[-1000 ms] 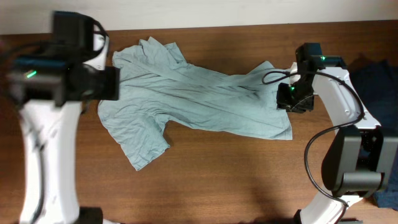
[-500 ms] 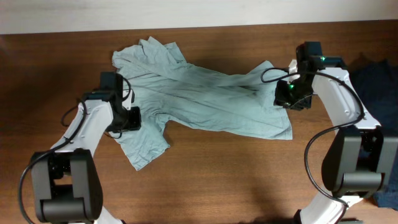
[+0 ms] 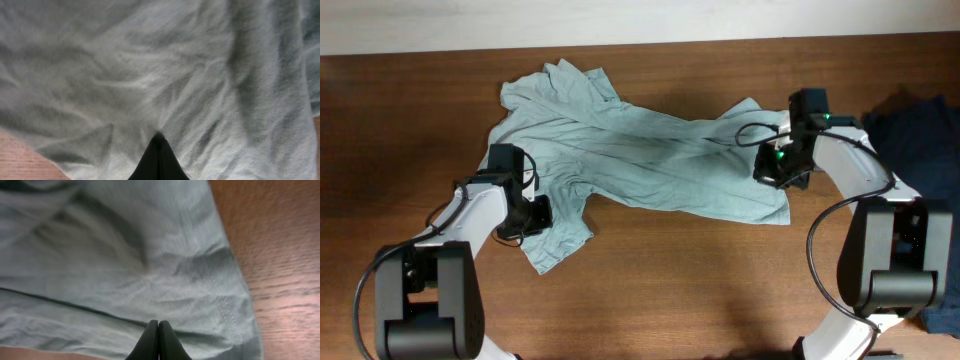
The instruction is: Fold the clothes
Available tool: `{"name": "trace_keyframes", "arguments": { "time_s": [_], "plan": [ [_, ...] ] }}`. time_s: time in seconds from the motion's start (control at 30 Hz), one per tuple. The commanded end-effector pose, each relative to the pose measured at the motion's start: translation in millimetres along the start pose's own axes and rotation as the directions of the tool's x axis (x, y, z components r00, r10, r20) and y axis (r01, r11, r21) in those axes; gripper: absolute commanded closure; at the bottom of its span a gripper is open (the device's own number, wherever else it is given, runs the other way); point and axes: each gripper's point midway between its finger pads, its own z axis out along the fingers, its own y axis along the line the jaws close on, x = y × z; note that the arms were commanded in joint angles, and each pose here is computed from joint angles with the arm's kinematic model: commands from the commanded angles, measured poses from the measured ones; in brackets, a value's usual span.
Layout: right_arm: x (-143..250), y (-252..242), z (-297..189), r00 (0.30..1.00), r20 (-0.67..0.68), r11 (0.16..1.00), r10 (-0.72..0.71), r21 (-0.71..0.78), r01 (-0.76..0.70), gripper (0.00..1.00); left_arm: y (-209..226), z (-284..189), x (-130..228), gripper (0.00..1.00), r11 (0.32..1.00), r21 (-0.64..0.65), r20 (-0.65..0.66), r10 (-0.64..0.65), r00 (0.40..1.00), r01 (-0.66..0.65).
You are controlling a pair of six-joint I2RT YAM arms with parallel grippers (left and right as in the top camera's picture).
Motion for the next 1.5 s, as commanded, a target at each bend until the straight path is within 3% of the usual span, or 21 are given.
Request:
{"name": "trace_keyframes", "arguments": {
  "time_s": [0.0,0.23,0.53,0.7,0.8,1.07,1.27,1.47],
  "plan": [
    [13,-5,15,0.999,-0.025,0.999,0.045,-0.002,-0.045,0.96,7,3,14,0.99,0.990,-0.003,-0.033,-0.141,0.990,0.141],
    [24,-14,33,0.998,-0.026,0.998,0.064,0.008,-0.064,0.96,31,0,24,0.99,0.953,-0.054,-0.065,-0.303,0.951,0.300],
    [32,-66,32,0.979,0.037,0.938,0.199,0.282,-0.202,0.96,70,-6,43,0.99,0.893,-0.095,-0.125,-0.448,0.885,0.439],
    [33,-69,31,0.979,0.037,0.933,0.199,0.297,-0.201,0.96,87,-11,53,0.99,0.878,-0.105,-0.153,-0.478,0.865,0.467],
    [42,-79,27,0.961,0.046,0.894,0.273,0.356,-0.271,0.96,92,-13,59,0.99,0.869,-0.113,-0.173,-0.494,0.852,0.482],
    [68,-91,19,0.950,-0.027,0.857,0.310,0.441,-0.267,0.96,98,-25,73,1.00,0.870,-0.144,-0.201,-0.492,0.847,0.471],
    [68,-89,14,0.954,-0.027,0.862,0.300,0.436,-0.259,0.96,99,-52,67,0.99,0.886,-0.134,-0.113,-0.459,0.881,0.444],
    [29,-58,-25,0.972,0.144,0.938,0.187,0.267,-0.220,0.96,86,-103,31,0.95,0.951,-0.072,0.122,-0.292,0.949,0.302]
  ]
}}
